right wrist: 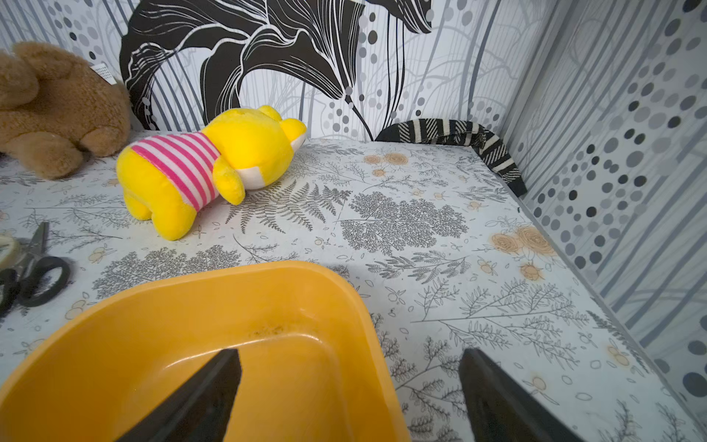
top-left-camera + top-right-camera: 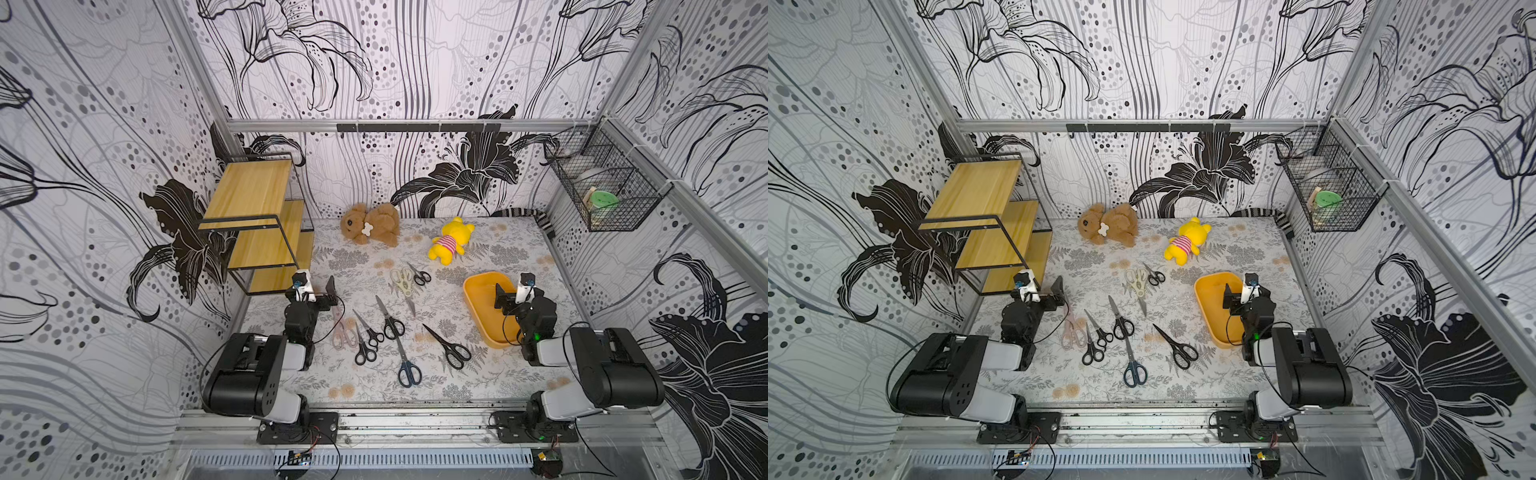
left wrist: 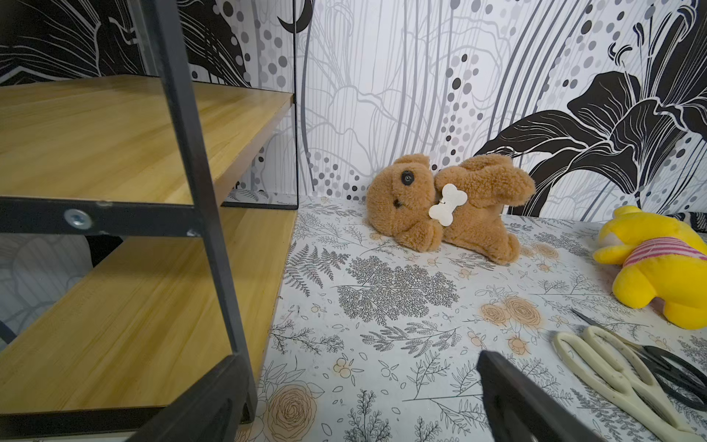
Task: Put the scissors into the storage box
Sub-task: Pick up the scissors from the center of the board.
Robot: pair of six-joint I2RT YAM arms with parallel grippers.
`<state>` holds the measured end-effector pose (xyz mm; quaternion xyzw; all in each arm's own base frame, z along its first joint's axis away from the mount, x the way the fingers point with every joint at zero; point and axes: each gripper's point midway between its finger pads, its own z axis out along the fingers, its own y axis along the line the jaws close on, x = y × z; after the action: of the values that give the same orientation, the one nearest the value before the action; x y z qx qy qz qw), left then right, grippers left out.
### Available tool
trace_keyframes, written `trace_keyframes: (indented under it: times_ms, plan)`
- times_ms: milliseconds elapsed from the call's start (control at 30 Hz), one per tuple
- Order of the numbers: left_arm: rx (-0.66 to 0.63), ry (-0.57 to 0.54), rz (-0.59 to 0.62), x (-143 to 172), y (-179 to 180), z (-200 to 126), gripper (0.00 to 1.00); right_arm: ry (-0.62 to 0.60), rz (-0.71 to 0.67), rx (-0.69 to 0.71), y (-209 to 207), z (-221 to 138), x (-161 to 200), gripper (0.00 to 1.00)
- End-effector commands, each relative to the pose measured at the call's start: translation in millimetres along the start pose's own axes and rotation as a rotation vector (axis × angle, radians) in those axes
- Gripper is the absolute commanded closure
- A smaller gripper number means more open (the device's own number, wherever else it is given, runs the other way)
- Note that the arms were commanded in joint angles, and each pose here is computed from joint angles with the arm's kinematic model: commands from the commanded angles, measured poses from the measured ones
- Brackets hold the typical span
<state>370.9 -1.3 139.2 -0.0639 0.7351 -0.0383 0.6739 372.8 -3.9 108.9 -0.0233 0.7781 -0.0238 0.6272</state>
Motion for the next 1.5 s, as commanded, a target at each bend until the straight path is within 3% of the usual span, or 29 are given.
trace_keyframes:
  times_ms: [0, 567, 800, 900, 1000, 1100, 1267, 1467]
  plan:
    - [-0.002, -0.048, 0.008, -12, -1, 0, 0.02, -0.026, 0.002, 0.0, -1, 0, -7, 0.05]
    - [-0.022, -0.051, 0.003, -13, 2, 0, 0.02, -0.028, 0.004, -0.011, 0, 1, -8, 0.05]
    - [-0.041, -0.068, 0.011, -43, 0, -7, 0.02, 0.005, -0.008, 0.002, -4, -3, -30, 0.03]
    - [-0.097, -0.072, -0.046, -63, 3, -10, 0.02, 0.076, 0.054, 0.028, -9, -8, -40, 0.01]
    - [-0.114, -0.055, -0.133, -81, -1, -11, 0.02, 0.164, 0.103, 0.006, 0, -16, -49, 0.09]
    - [-0.097, -0.001, -0.201, -88, -17, -13, 0.02, 0.269, 0.103, -0.019, 24, -30, -50, 0.1]
    - [0.079, 0.171, -0.317, -62, -84, -15, 0.02, 0.505, 0.059, -0.137, 76, -58, -33, 0.13]
    - [0.218, 0.32, -0.436, -27, -161, -23, 0.02, 0.741, 0.044, -0.273, 134, -98, -13, 0.25]
